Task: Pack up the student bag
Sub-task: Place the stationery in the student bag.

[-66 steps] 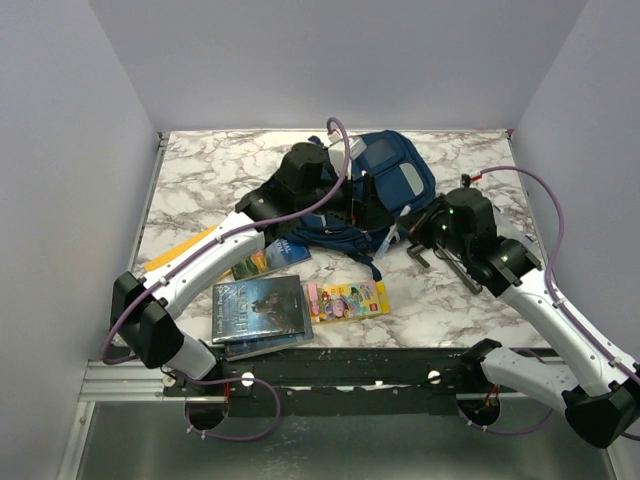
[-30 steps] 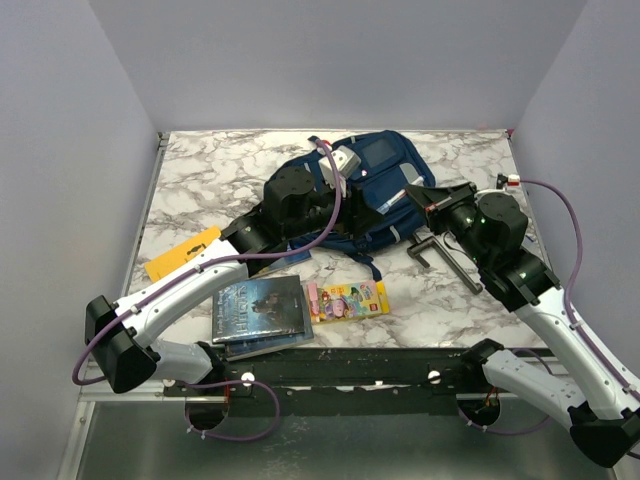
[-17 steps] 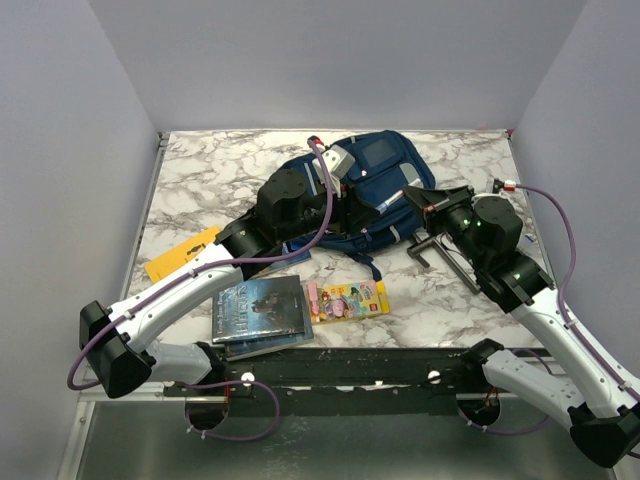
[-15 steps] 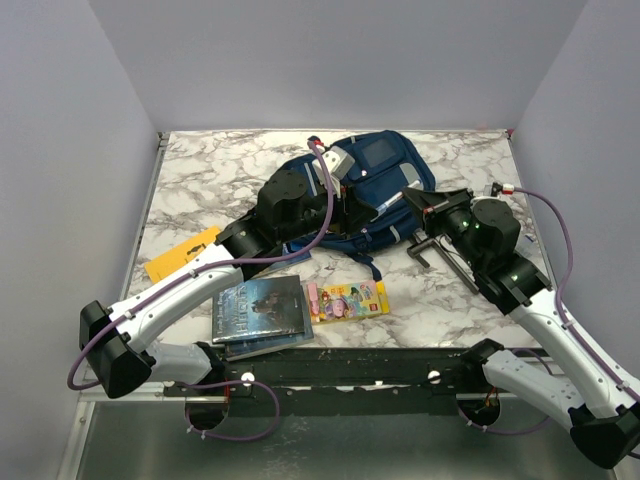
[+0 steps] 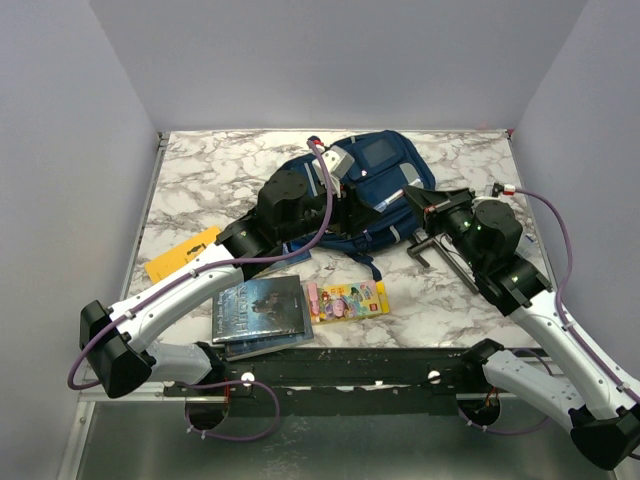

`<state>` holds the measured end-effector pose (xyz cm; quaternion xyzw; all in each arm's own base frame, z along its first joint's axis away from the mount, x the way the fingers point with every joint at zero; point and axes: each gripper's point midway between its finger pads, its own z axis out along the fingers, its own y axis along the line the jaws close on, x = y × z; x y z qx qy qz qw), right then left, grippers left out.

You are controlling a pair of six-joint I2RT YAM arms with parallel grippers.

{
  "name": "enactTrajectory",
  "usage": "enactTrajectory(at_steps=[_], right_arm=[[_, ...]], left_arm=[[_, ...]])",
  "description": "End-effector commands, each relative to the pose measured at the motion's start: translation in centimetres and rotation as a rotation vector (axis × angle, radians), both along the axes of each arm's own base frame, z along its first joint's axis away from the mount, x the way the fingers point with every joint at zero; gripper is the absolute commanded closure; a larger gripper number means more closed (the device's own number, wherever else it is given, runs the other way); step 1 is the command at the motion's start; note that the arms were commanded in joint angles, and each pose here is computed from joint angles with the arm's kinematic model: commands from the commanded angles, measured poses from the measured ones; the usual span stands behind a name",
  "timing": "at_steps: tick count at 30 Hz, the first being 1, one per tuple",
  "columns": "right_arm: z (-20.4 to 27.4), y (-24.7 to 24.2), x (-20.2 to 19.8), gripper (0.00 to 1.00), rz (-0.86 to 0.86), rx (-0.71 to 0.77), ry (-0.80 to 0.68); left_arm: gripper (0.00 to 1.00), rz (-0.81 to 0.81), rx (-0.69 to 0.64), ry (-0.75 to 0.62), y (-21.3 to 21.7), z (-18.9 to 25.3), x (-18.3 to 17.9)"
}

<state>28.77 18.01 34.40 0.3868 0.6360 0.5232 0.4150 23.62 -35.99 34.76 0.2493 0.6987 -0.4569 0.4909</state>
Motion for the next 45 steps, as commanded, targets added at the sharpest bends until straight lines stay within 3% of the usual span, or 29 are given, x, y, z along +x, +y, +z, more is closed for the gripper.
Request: enactTrajectory(at_steps=[1,6,8,9,10,14,22,29,35,45], right_arm=[[0.5,0.0,0.1,0.99,-0.003,0.022,-0.018],[0.1,0.0,-0.1,0.99,0.006,0.008,-0.016],[-0.6,-0.1,-0.4,0.85,0.013,-0.024,-0.006],[-1.1,-0.2,-0.5,0.68,0.015,-0.047,-0.004],[-1.5,-0.4,-0.7,0.57,0.016,-0.074,-0.006],[-4.1,-1.9,-1.6,0.33,0.003,-0.259,0.021],[-8.5,-6.0,-3.6,0.13,0.009,-0.700,0.121],[-9.7,-7.3,-3.7,0.06,0.059,-0.922,0.128],[-14.0,-5.1,-2.1,0.06,0.261,-1.086,0.198],[-21.4,-0.8,0.5,0.09,0.485,-1.200,0.303]], left_arm=[[0.70,-0.026,-0.021,-0.007,-0.5,0.4,-0.4],[0.83,-0.005,-0.017,-0.011,-0.3,0.4,-0.1],[0.90,0.011,-0.013,-0.017,-0.1,0.4,0.2],[0.91,0.021,-0.006,-0.019,0.0,0.3,0.3],[0.92,0.039,0.001,-0.022,0.2,0.3,0.6],[1.00,0.141,0.055,-0.019,1.3,-0.2,2.2],[1.00,0.339,0.196,0.020,3.3,-1.9,5.5],[1.00,0.410,0.221,0.046,5.3,-2.5,7.2],[1.00,0.443,0.182,0.190,8.5,-4.7,7.8],[1.00,0.481,0.170,0.330,12.5,-7.8,7.2]])
